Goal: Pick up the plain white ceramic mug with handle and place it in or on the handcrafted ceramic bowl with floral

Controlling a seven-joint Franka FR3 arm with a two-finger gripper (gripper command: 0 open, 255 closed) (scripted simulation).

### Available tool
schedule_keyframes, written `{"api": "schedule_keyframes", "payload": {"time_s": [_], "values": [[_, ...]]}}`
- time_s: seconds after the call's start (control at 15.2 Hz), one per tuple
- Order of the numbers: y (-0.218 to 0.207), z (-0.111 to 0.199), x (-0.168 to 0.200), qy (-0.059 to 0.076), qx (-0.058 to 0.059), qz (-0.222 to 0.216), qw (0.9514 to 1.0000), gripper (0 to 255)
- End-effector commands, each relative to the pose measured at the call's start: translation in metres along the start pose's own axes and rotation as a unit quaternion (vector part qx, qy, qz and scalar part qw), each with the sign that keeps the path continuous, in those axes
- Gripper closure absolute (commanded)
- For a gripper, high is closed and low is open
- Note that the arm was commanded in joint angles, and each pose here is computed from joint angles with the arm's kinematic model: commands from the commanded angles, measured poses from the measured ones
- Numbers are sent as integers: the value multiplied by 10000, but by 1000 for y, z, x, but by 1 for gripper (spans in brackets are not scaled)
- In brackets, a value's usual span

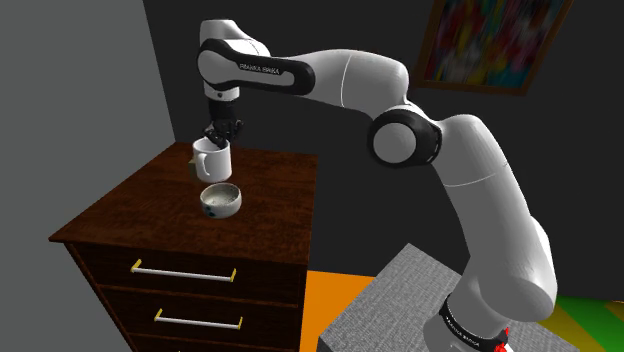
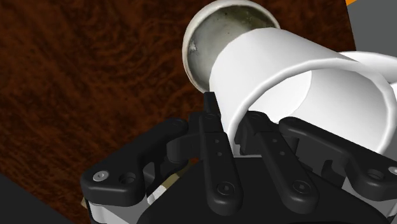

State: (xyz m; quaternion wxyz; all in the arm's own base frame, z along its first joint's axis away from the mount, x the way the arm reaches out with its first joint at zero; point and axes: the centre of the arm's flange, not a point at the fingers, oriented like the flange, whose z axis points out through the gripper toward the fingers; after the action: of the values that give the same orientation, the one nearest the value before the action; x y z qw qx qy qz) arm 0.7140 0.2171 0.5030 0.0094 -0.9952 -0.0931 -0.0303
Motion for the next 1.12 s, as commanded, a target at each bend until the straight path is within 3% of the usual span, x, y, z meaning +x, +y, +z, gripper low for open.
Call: {"api": "schedule_keyframes", "payload": {"time_s": [0.0, 0.79, 1.06], "values": [[0, 10, 0, 7, 1, 1, 10000, 255], [1, 75, -4, 7, 1, 1, 10000, 255], [1, 75, -4, 7, 1, 1, 10000, 255]]}}
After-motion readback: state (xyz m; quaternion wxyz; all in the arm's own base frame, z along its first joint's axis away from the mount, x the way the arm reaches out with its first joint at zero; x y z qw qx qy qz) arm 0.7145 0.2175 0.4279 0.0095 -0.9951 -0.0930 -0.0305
